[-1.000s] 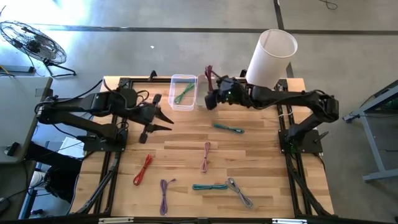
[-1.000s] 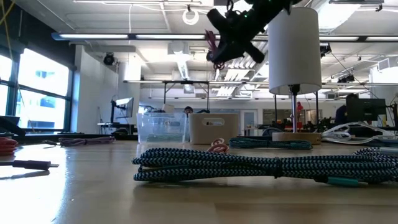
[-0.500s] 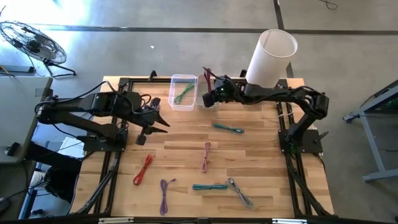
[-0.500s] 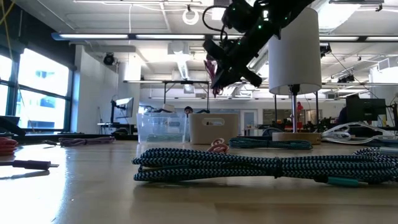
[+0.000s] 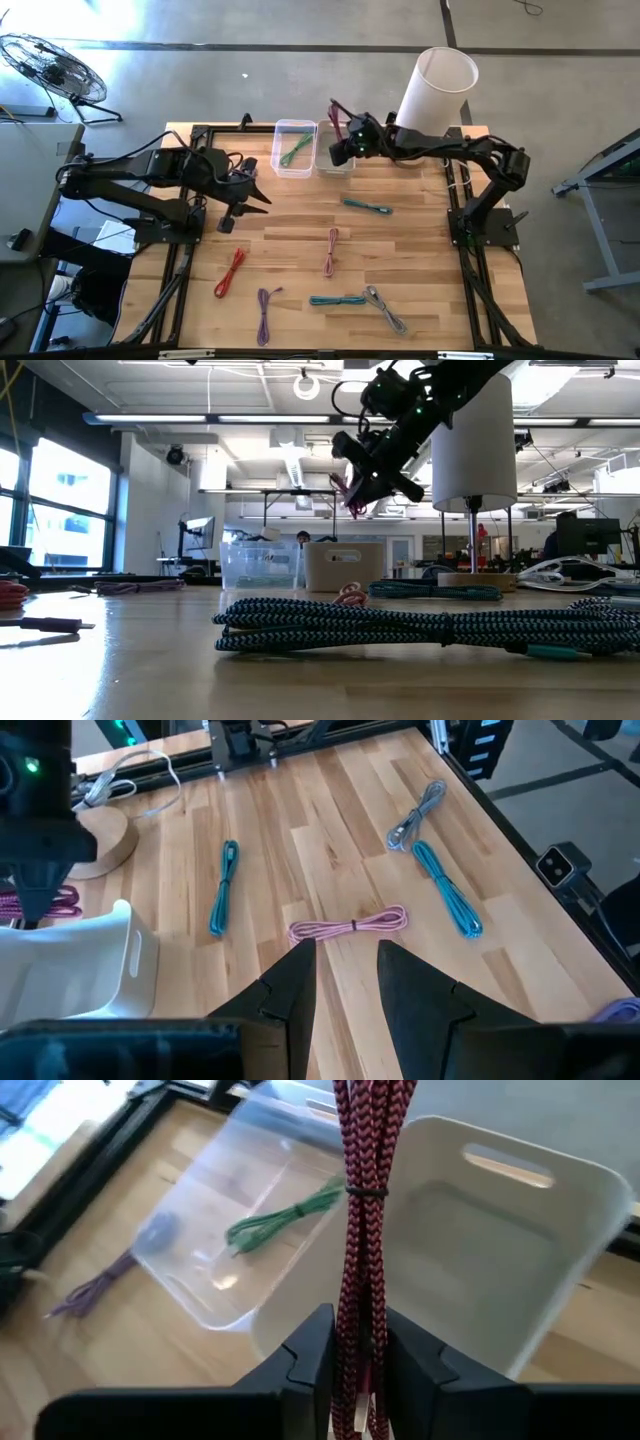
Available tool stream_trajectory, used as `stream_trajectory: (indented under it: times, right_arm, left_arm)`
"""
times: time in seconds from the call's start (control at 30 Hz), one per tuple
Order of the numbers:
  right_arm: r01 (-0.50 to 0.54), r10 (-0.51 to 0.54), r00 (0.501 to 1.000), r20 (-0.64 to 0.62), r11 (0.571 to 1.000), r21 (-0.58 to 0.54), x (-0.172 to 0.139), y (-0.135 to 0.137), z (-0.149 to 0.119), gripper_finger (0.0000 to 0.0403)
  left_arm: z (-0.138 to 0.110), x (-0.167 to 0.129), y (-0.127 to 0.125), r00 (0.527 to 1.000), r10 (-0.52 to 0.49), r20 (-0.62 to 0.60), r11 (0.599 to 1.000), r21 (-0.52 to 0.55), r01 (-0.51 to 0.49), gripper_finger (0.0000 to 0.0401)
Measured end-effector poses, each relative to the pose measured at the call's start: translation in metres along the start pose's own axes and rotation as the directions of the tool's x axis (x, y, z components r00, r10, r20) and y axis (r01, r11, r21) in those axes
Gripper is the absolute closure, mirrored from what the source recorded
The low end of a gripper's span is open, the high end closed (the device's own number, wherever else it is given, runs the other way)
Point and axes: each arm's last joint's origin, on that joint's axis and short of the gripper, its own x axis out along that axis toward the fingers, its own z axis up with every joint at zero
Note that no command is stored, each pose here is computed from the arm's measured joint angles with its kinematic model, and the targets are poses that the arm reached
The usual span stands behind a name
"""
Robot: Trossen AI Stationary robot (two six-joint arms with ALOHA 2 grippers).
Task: Pick & Place USB Port
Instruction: Put the black and pink charger cable into the gray bin, then put the top blue and black charger cable into the gray bin
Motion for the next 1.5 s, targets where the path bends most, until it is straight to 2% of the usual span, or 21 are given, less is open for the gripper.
stream_trajectory:
  times: [0.33,0.9,1.0,1.07,1.17,1.3,1.4,1.5]
  right_arm:
    - [-0.015,0.015,1.0,-0.004,1.0,-0.013,0.0,0.001,0.0,0.0315]
    - [-0.014,0.014,1.0,-0.003,1.0,-0.02,0.0,-0.003,0.003,0.0205]
    - [-0.059,0.058,0.998,-0.017,0.998,-0.022,0.0,-0.002,0.004,0.0196]
    - [-0.127,0.126,0.991,-0.034,0.991,-0.033,0.0,0.001,0.005,0.0193]
    - [-0.335,0.323,0.94,-0.112,0.937,-0.1,-0.003,0.009,0.005,0.0192]
    - [-0.578,0.537,0.802,-0.261,0.809,-0.11,-0.02,0.022,0.0,0.0192]
    - [-0.659,0.584,0.728,-0.36,0.74,-0.132,-0.038,0.033,-0.01,0.0192]
    - [-0.689,0.562,0.699,-0.441,0.695,-0.206,-0.057,0.042,-0.024,0.0192]
  left_arm:
    - [0.0,0.0,0.0,1.0,0.004,-0.002,1.0,-0.001,-0.004,0.0295]
    - [0.0,0.0,0.0,1.0,0.006,-0.002,1.0,-0.021,-0.006,0.0295]
    - [0.0,0.0,0.0,1.0,0.006,-0.002,1.0,-0.026,-0.006,0.0295]
    - [0.0,0.0,0.0,1.0,0.006,-0.002,1.0,-0.028,-0.006,0.0295]
    - [0.0,0.0,0.0,1.0,-0.002,0.0,0.999,-0.032,0.002,0.0295]
    - [0.0,0.0,-0.001,1.0,-0.022,0.003,0.999,-0.032,0.022,0.0295]
    - [0.0,0.0,-0.001,1.0,-0.023,0.004,0.999,-0.028,0.024,0.0295]
    - [0.0,0.0,-0.001,1.0,-0.023,0.003,0.999,-0.024,0.023,0.0295]
